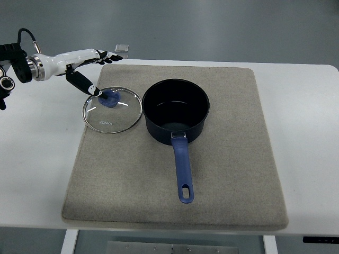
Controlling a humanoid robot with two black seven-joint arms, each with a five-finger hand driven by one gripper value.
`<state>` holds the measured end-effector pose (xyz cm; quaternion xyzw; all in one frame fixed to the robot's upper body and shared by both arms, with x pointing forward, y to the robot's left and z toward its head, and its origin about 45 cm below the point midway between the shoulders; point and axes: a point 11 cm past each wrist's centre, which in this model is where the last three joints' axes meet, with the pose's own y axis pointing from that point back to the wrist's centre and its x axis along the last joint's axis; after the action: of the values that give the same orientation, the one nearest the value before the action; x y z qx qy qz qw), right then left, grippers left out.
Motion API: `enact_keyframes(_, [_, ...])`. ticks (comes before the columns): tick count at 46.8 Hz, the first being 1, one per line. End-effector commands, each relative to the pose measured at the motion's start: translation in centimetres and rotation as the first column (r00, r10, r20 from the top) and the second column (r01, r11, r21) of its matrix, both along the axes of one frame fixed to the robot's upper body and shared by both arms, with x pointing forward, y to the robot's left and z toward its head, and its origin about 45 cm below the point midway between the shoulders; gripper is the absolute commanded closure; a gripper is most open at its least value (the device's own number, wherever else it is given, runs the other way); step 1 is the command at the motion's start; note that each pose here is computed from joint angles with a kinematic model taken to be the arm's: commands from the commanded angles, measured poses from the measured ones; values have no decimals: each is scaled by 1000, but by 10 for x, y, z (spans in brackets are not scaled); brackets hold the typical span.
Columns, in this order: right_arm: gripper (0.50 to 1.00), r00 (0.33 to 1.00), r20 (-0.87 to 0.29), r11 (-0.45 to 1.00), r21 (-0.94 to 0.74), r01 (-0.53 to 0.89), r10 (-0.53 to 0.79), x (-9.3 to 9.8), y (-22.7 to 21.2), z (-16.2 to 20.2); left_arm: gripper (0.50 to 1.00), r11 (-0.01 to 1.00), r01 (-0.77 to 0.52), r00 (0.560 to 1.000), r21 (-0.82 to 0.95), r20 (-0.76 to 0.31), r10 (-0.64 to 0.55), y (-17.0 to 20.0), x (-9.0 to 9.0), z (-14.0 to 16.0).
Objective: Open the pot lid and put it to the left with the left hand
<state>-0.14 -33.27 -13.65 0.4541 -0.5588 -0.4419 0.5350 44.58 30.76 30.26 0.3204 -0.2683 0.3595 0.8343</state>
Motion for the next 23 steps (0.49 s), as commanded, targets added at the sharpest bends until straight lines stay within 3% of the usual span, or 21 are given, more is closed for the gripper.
enact_keyframes(1, [585, 1000, 0, 1000, 0, 0, 0, 0, 0, 0, 510, 992, -39, 999, -120, -33, 35, 2, 1, 3])
enact_keyframes(10, [585, 1000, 0, 1000, 0, 0, 0, 0, 0, 0, 510, 918, -160, 985, -363, -119, 125, 14, 10, 6])
enact_keyframes(23, [585, 1000, 0, 1000, 0, 0, 0, 0, 0, 0, 510, 666, -322, 945, -673, -274, 180, 23, 23, 4])
